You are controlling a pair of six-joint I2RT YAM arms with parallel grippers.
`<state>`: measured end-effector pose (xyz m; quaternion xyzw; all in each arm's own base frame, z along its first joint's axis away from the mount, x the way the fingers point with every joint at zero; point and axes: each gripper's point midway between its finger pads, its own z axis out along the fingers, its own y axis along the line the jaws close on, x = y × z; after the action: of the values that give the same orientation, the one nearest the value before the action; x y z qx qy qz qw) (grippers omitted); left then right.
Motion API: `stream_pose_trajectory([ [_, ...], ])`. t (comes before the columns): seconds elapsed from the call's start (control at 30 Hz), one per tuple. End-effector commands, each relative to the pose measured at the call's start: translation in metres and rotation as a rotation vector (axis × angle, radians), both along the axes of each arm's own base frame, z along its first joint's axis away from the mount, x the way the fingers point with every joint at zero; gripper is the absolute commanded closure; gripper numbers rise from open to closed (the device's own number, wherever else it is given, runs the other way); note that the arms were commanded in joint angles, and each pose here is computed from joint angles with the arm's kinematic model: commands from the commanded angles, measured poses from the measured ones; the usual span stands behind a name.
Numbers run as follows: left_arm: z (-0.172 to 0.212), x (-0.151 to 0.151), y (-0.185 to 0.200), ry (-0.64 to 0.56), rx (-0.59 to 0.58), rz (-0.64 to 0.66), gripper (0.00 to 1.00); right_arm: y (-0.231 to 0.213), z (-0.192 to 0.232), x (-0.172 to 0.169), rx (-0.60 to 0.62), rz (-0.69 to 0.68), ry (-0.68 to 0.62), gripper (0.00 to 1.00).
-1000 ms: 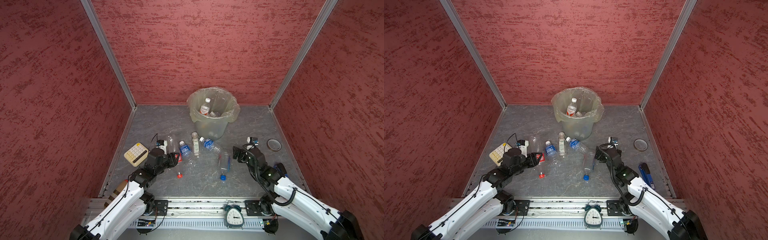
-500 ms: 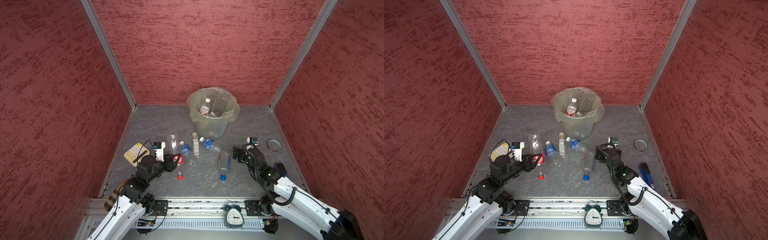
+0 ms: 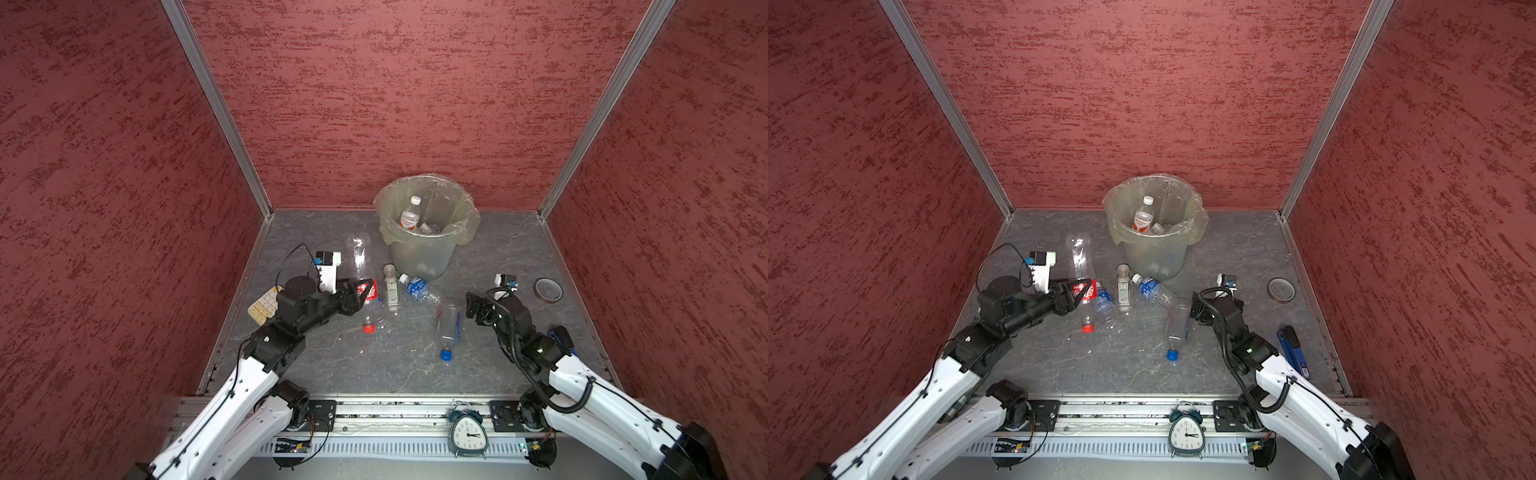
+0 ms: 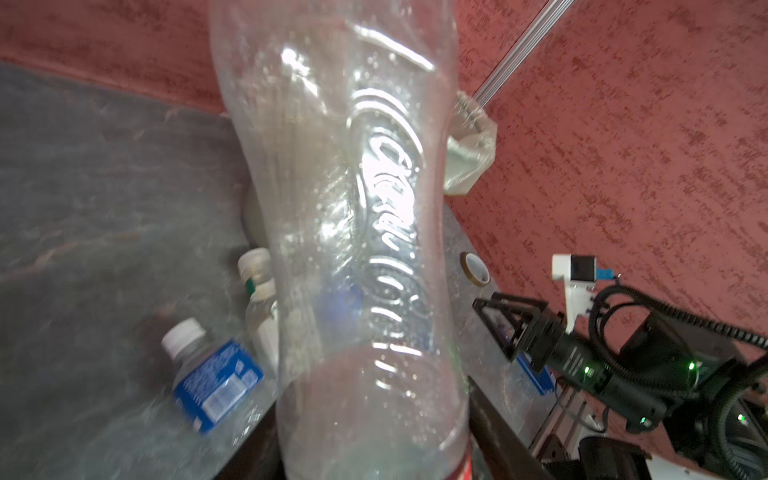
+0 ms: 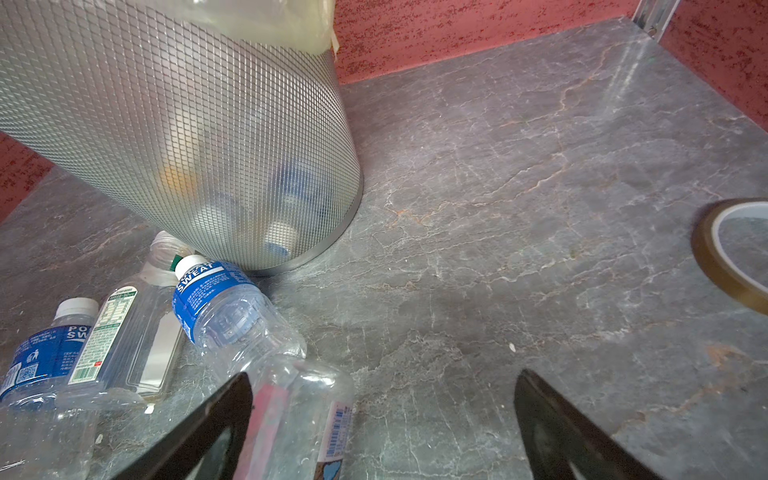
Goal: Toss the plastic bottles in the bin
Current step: 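Lift the Coca-Cola bottle upright with the left gripper, then carry the Coca-Cola bottle over the bin and open the left gripper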
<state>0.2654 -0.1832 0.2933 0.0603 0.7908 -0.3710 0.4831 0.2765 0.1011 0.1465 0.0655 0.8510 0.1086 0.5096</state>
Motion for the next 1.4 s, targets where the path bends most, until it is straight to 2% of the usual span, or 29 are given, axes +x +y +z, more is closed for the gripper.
stream_pose_trajectory([
  [0.0, 0.096, 0.045, -0.027, -0.256, -0.032, -0.036, 0.43, 0.003, -0.001, 0.003, 0.011, 0.002, -0.003, 0.01],
  [0.17, 0.176, 0.143, -0.084, -0.359, -0.045, -0.075, 0.38, 0.004, -0.005, 0.005, -0.002, -0.004, 0.017, 0.01],
  [0.2, 0.188, 0.162, -0.092, -0.370, -0.041, -0.079, 0.30, 0.003, -0.005, 0.005, 0.000, -0.005, 0.017, 0.01],
  [0.3, 0.185, 0.213, -0.108, -0.313, -0.028, -0.079, 0.00, 0.001, -0.003, 0.003, 0.005, -0.010, 0.009, 0.01],
  [0.37, 0.182, 0.226, -0.109, -0.281, -0.023, -0.065, 0.01, -0.001, -0.002, 0.002, 0.010, -0.015, 0.000, 0.01],
  [0.47, 0.184, 0.223, -0.104, -0.298, -0.021, -0.048, 0.01, -0.002, 0.000, 0.000, 0.017, -0.018, -0.011, 0.01],
  [0.6, 0.194, 0.200, -0.095, -0.331, -0.039, -0.054, 0.01, -0.001, 0.002, 0.001, 0.020, -0.012, -0.017, 0.01],
  [0.77, 0.184, 0.173, -0.081, -0.326, -0.038, -0.042, 0.01, 0.004, 0.001, 0.003, 0.012, 0.007, -0.005, 0.01],
  [1.0, 0.150, 0.140, -0.062, -0.283, -0.039, -0.024, 0.01, 0.015, 0.000, 0.004, 0.039, 0.032, 0.041, 0.01],
  [1.37, 0.075, 0.098, -0.036, -0.177, 0.013, -0.004, 0.01, 0.034, -0.007, -0.003, 0.045, 0.067, 0.118, 0.01],
])
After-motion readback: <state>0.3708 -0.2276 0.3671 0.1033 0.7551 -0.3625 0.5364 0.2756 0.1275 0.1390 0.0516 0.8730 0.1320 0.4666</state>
